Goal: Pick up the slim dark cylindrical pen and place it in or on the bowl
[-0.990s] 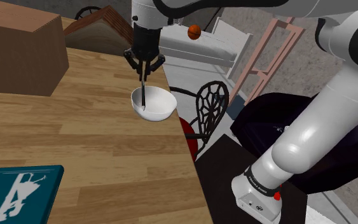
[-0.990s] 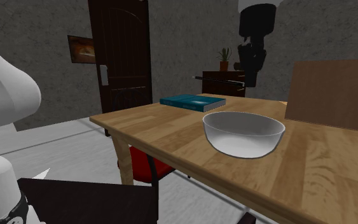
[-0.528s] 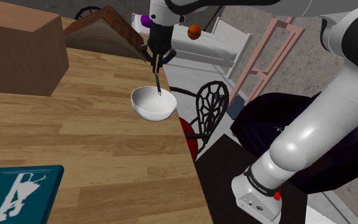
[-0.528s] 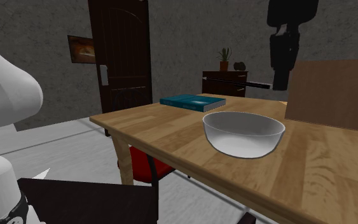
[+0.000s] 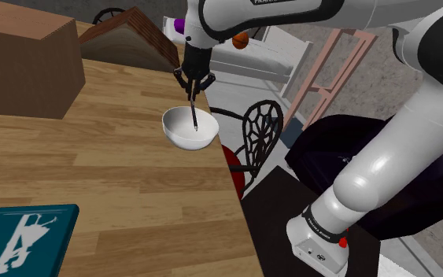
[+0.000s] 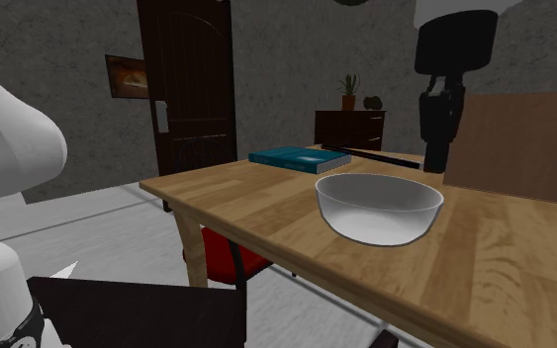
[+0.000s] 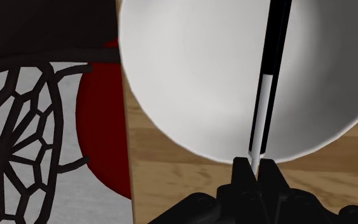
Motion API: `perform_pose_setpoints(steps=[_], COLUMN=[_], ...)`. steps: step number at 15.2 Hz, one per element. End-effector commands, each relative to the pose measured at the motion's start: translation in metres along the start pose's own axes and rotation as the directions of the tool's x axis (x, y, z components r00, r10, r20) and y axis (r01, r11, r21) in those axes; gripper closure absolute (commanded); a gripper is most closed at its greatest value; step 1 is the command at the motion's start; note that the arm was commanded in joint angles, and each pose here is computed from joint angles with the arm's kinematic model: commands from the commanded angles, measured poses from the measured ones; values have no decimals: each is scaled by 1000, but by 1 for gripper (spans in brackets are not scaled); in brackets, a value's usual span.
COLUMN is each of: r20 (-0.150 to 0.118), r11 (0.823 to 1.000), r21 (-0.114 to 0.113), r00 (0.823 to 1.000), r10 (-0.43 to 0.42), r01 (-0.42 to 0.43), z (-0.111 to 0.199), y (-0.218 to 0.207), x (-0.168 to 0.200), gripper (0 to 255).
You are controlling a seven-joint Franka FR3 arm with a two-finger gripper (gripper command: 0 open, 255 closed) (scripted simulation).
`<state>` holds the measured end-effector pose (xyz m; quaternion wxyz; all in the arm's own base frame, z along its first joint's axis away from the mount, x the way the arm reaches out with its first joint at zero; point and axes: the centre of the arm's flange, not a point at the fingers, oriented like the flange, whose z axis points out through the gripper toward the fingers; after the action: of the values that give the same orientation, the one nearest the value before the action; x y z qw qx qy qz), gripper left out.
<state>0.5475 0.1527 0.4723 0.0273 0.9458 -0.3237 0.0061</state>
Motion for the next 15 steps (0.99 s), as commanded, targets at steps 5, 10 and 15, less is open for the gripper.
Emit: perform_pose_setpoints(steps=[5,10,15], r20=[0,0,0], r11=[1000,1000,1000], r21=[0,0,0], r00=[1000,1000,1000], r10=[0,0,0], r01=[0,0,0], z=[32,39,39], y=[-1,-1,-1], x=[-1,-1,-1], gripper=[255,255,0])
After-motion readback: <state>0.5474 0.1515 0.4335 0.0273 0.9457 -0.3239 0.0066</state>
